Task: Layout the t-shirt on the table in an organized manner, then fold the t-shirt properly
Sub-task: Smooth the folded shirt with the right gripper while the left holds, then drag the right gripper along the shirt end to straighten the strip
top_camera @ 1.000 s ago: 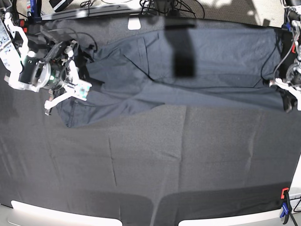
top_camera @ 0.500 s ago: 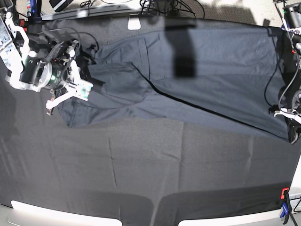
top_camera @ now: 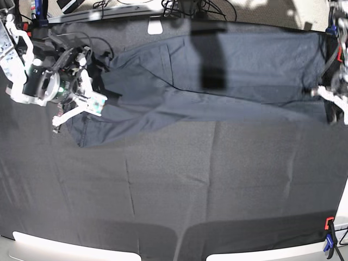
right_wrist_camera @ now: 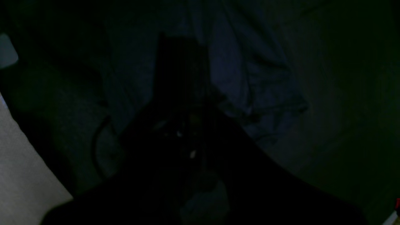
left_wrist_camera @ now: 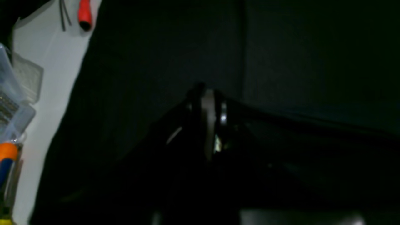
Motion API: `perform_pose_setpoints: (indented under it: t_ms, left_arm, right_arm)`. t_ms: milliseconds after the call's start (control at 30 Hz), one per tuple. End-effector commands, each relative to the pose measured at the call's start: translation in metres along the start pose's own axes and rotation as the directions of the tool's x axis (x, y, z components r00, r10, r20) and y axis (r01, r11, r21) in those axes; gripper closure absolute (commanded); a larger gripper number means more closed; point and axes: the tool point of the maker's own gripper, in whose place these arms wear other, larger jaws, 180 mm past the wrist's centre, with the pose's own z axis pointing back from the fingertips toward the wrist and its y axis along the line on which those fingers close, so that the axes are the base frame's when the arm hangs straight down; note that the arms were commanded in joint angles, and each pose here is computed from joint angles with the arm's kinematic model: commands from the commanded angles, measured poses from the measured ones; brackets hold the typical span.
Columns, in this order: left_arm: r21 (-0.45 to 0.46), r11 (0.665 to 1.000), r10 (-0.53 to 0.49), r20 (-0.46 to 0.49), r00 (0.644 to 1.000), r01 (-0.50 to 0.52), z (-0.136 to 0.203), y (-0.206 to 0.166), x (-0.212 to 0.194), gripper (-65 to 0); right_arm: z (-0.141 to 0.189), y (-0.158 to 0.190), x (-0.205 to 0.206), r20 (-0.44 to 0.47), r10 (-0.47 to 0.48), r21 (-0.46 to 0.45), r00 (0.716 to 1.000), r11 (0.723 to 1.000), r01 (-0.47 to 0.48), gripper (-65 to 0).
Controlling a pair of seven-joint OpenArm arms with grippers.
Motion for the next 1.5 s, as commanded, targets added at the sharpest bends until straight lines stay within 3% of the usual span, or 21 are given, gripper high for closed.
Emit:
perform_pose_setpoints:
  t_ms: [0,67,200,400,767,800,867,900,967,1167,1467]
  left_arm:
    - [0.026,0.999,-0.024,0.068,0.997,0.023,0.005,0.013,0.022,0.0]
    - [0.049,0.998,-0.035,0.066,0.997,0.032,0.015,0.021,0.026,0.0]
    - [0.075,0.996,-0.053,0.03,0.998,0.05,0.034,0.03,0.024,0.0]
    - [0.053,0.996,-0.074,-0.062,0.995,0.077,0.054,0.025,-0.009,0.0]
    - [0.046,0.993,-0.096,-0.196,0.976,0.107,0.066,0.026,-0.042,0.0]
    - [0.046,0.993,-0.095,-0.212,0.973,0.107,0.067,0.026,-0.044,-6.0]
    - [0.046,0.993,-0.093,-0.235,0.967,0.107,0.068,0.026,-0.049,-21.7]
    - [0.046,0.993,-0.093,-0.243,0.966,0.107,0.068,0.027,-0.05,-26.5]
    - [0.046,0.993,-0.093,-0.249,0.964,0.108,0.069,0.027,-0.051,-27.7]
    - [0.046,0.993,-0.097,-0.246,0.964,0.111,0.068,0.028,-0.05,-27.7]
    - [0.046,0.986,-0.14,-0.263,0.955,0.158,0.067,0.039,-0.042,-27.7]
  right_arm:
    - [0.011,-0.019,-0.002,-0.015,0.027,-0.059,1.0,0.998,-0.027,0.0]
    - [0.017,-0.027,-0.006,-0.029,0.039,-0.07,0.999,0.997,-0.041,0.0]
    - [0.028,-0.023,-0.01,-0.022,0.024,0.003,0.999,1.0,-0.024,0.0]
    - [0.028,-0.01,-0.018,-0.046,0.005,0.057,0.999,0.998,-0.002,0.0]
    - [0.022,0.014,-0.031,-0.082,-0.008,0.116,0.997,0.993,0.017,0.0]
    - [0.022,0.014,-0.032,-0.085,-0.005,0.113,0.996,0.993,0.015,-2.5]
    - [0.022,0.012,-0.033,-0.093,0.001,0.103,0.996,0.995,0.008,-13.3]
    - [0.022,0.011,-0.034,-0.095,0.003,0.101,0.995,0.995,0.006,-18.3]
    - [0.022,0.012,-0.034,-0.094,0.002,0.102,0.996,0.995,0.007,-23.2]
    - [0.022,0.012,-0.027,-0.06,-0.004,0.106,0.998,0.994,0.01,-23.2]
    - [0.022,0.003,0.002,0.077,-0.028,0.074,0.997,0.997,0.023,-23.1]
